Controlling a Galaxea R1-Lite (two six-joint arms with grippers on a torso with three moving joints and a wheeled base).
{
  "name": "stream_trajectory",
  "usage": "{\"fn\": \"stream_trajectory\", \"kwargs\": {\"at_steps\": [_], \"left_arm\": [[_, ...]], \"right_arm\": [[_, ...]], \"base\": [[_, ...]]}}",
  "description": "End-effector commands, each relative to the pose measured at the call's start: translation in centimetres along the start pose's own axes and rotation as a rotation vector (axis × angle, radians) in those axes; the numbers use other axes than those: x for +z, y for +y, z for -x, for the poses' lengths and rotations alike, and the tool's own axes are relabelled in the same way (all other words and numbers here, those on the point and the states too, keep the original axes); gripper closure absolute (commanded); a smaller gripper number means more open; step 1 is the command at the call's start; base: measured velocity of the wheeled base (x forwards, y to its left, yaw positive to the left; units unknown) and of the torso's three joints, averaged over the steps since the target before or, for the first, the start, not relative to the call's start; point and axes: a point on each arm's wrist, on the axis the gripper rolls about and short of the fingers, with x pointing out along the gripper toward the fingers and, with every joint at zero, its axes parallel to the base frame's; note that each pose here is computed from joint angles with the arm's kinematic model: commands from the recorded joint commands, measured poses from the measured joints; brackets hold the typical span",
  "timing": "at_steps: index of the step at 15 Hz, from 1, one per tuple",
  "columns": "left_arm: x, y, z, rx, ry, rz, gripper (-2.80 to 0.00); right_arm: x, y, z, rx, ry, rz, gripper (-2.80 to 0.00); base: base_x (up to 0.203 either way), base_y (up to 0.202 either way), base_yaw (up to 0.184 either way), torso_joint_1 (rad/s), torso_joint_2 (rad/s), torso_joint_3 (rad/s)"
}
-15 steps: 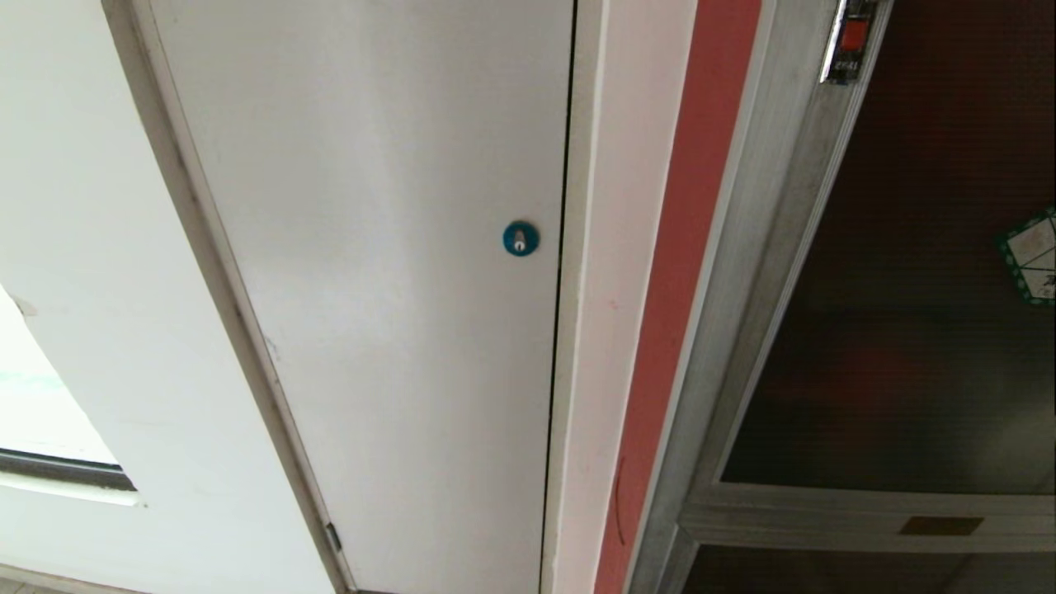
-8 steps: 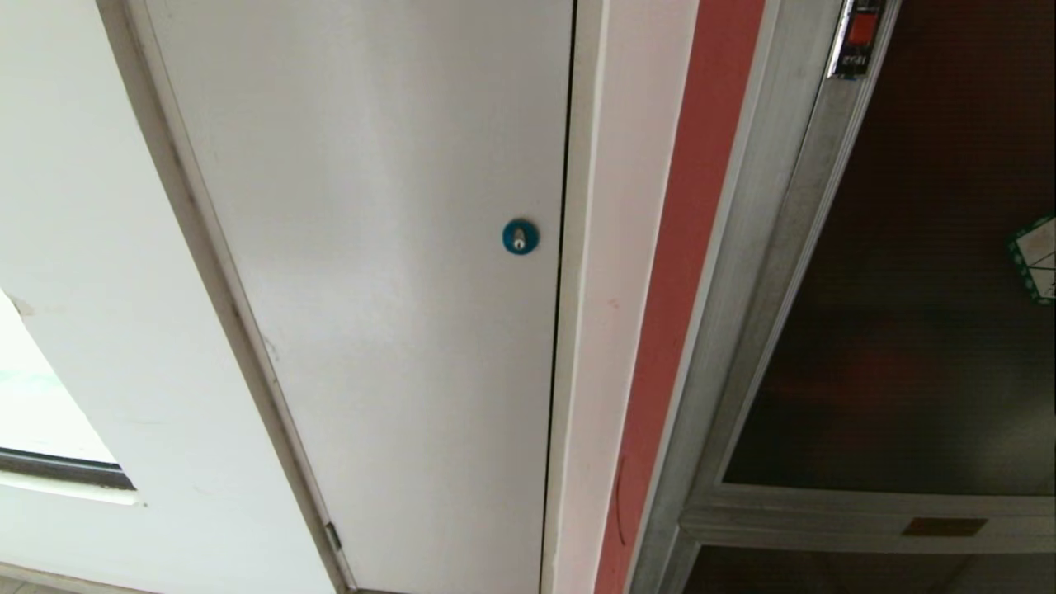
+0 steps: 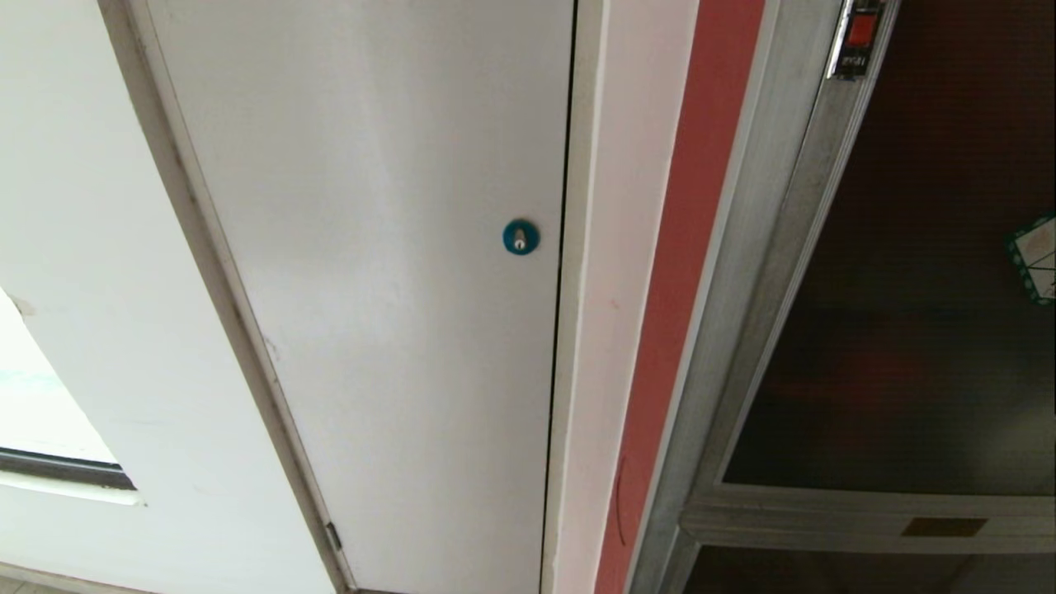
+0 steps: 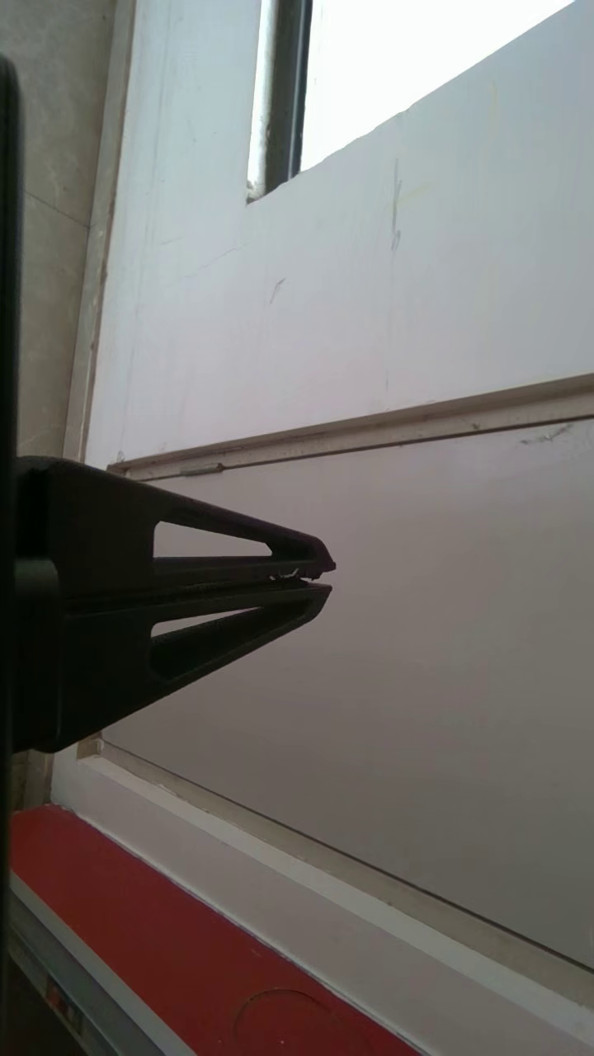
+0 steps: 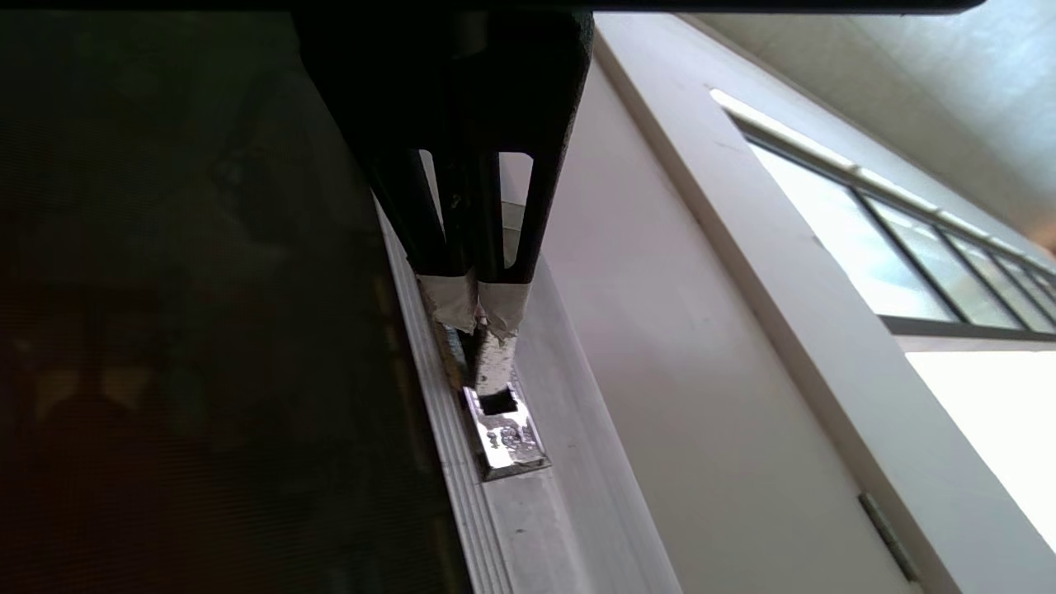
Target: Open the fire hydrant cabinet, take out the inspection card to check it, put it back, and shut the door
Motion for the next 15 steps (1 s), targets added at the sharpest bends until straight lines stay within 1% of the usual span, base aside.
{"fn": "stream_trajectory", "kwargs": {"at_steps": [1, 4, 6, 8, 12, 15], "left_arm": [[0.0, 0.0, 0.0, 0.001, 0.0, 0.0, 0.0], [0.0, 0.0, 0.0, 0.001, 0.0, 0.0, 0.0], [0.0, 0.0, 0.0, 0.001, 0.001, 0.0, 0.0], [0.0, 0.0, 0.0, 0.001, 0.001, 0.0, 0.0], [0.0, 0.0, 0.0, 0.001, 0.001, 0.0, 0.0], [0.0, 0.0, 0.0, 0.001, 0.001, 0.0, 0.0]], "right_arm": [[0.1, 0.1, 0.4, 0.004, -0.005, 0.007, 0.0], [-0.1, 0.1, -0.3, 0.013, 0.006, 0.045, 0.0], [-0.4, 0.3, -0.8, 0.061, 0.031, 0.059, 0.0], [-0.5, 0.2, -1.6, 0.088, 0.046, 0.079, 0.0], [-0.3, 0.1, -3.3, 0.093, 0.016, 0.099, 0.0], [-0.5, 0.0, -3.7, 0.088, 0.025, 0.098, 0.0]], "base": [[0.0, 0.0, 0.0, 0.0, 0.0, 0.0], [0.0, 0.0, 0.0, 0.0, 0.0, 0.0], [0.0, 0.0, 0.0, 0.0, 0.0, 0.0], [0.0, 0.0, 0.0, 0.0, 0.0, 0.0], [0.0, 0.0, 0.0, 0.0, 0.0, 0.0], [0.0, 0.0, 0.0, 0.0, 0.0, 0.0]]}}
